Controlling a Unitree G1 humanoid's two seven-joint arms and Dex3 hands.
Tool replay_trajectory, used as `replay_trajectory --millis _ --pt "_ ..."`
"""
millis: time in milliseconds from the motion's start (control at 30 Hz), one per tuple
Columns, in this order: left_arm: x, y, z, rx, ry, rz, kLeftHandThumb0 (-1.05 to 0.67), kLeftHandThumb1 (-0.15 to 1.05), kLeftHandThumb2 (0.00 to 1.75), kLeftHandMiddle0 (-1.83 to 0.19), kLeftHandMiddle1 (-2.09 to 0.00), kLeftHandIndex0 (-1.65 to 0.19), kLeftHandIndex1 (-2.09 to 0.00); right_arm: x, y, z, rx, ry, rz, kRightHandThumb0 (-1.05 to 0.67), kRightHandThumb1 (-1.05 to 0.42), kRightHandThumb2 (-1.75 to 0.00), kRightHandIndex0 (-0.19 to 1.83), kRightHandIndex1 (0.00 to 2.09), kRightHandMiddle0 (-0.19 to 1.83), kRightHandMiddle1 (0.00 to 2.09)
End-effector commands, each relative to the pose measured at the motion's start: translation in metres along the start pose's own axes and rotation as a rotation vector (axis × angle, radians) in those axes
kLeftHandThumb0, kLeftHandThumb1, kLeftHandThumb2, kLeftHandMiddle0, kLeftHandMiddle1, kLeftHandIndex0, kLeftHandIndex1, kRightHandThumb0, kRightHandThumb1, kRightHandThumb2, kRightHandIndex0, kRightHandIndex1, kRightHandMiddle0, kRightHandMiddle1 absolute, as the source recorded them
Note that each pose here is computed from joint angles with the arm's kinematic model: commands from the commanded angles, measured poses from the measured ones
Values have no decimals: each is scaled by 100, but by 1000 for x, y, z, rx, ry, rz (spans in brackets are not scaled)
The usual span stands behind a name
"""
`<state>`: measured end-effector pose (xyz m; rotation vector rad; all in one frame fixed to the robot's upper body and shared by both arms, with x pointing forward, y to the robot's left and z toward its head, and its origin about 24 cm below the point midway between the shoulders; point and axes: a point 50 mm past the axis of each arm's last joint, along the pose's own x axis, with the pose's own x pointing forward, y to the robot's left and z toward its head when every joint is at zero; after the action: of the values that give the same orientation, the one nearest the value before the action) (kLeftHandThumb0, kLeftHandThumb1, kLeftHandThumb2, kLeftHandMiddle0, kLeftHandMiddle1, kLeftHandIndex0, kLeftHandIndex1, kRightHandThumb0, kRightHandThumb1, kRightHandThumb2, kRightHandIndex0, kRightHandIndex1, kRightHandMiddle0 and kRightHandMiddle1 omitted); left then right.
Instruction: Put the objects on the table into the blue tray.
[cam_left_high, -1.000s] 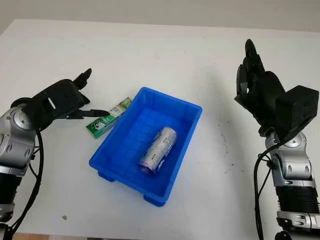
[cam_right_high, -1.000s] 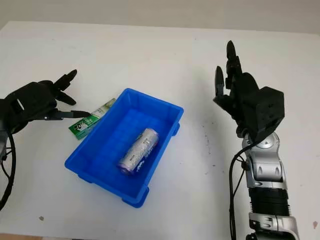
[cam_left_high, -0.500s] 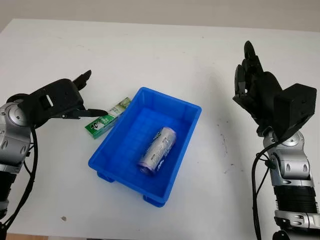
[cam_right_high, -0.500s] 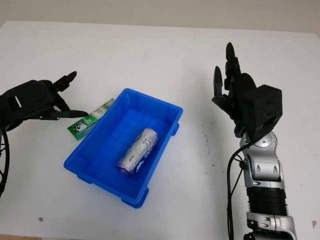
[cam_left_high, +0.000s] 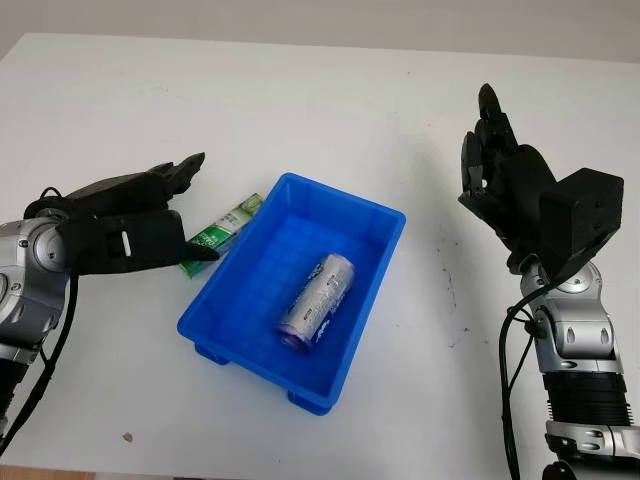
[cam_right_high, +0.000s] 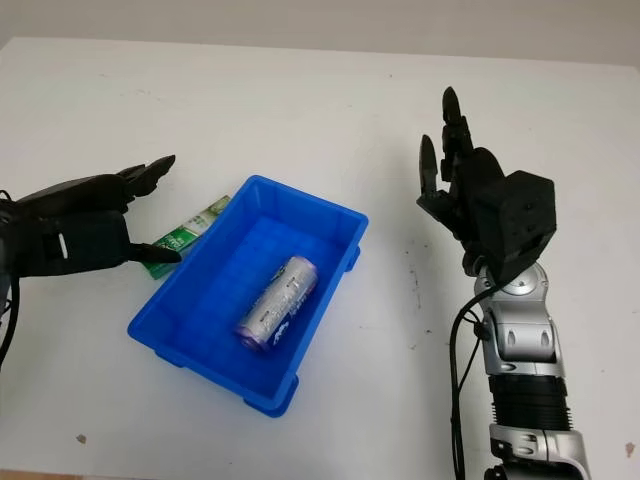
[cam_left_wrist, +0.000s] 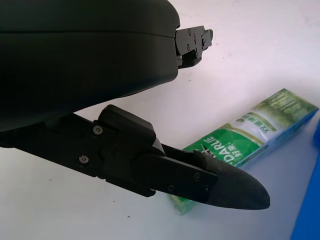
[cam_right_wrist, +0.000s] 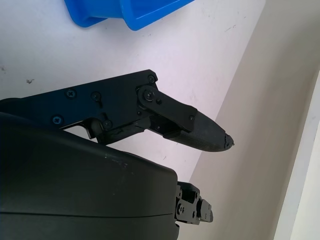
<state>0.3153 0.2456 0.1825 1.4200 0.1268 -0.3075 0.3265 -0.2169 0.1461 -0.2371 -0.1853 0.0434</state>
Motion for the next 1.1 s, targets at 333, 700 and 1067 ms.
replay_trajectory --millis 333,700,1067 --pt "0 -4 2 97 23 -51 -102 105 27 19 0 19 0 -1 6 4 34 -22 -9 -60 -105 -82 -19 0 -19 0" --pt "9 -17 3 104 33 -116 -101 105 28 19 0 19 0 -3 6 5 47 -26 -19 -62 -105 -81 -19 0 -19 0" --pt "10 -21 15 330 -30 -8 -84 105 34 -52 -158 -7 -23 -5 0 4 61 -26 -34 -61 -105 -76 -19 0 -19 0"
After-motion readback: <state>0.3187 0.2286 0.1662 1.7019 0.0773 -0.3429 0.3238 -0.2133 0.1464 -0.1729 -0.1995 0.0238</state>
